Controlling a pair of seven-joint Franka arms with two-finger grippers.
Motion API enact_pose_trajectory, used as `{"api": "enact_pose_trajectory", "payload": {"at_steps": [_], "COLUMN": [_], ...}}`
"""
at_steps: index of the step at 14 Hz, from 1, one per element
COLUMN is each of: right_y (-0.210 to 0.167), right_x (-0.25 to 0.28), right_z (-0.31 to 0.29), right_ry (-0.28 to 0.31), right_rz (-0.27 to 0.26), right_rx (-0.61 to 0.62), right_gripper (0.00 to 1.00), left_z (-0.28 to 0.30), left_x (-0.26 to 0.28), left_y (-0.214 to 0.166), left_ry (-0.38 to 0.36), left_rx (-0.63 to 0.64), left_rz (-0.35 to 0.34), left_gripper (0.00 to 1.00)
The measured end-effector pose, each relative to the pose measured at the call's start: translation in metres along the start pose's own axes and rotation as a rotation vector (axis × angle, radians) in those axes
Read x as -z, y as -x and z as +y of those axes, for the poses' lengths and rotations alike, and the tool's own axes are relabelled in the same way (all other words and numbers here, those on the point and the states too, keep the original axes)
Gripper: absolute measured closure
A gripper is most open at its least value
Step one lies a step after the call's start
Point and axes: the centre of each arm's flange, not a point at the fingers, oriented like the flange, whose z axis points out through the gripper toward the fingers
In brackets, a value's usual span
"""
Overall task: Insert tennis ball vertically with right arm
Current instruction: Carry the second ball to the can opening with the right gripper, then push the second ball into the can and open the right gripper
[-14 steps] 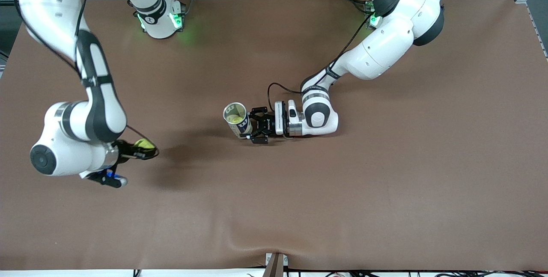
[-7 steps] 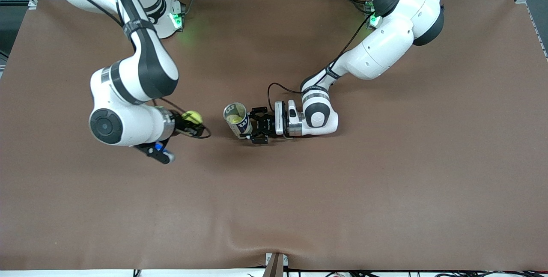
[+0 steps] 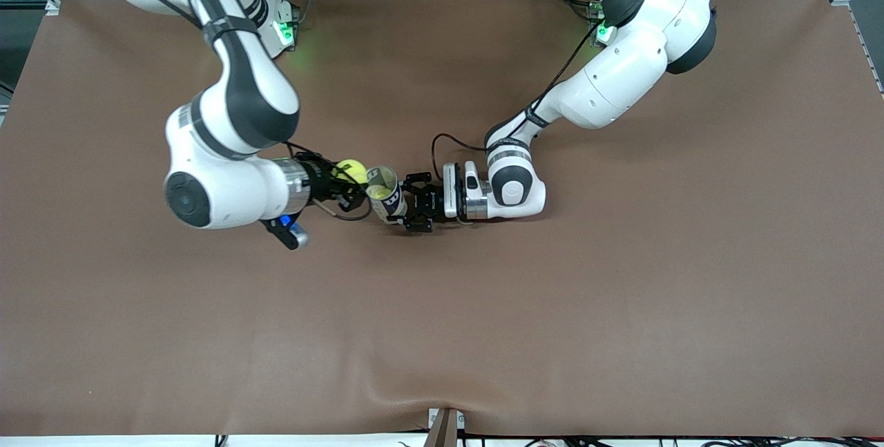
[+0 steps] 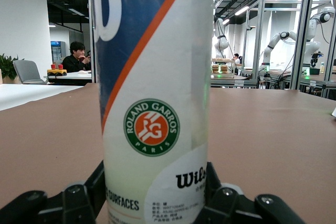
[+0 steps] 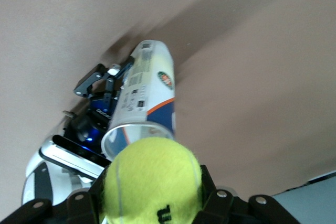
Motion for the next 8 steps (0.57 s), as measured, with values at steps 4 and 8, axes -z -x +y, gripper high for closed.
{"api": "enact_pose_trajectory", "payload": {"at_steps": [4,8], "right_y": [0.014,0.007], "right_x": [-0.035,-0.051], "right_z": [-0.018,-0.019], "right_ry": [0.015,0.035], "right_rz": [0.012,0.002], "right_rx": [-0.003,-0.014], "right_gripper": [0.33,0.33], "left_z": [0.000,0.000], "left_x": [0.000,0.000], "left_y": [0.000,0.000], "left_ry": [0.000,0.000], "left_rx": [0.000,0.000], "left_rz": [0.000,0.000], "left_gripper": [0.26,0.26]}}
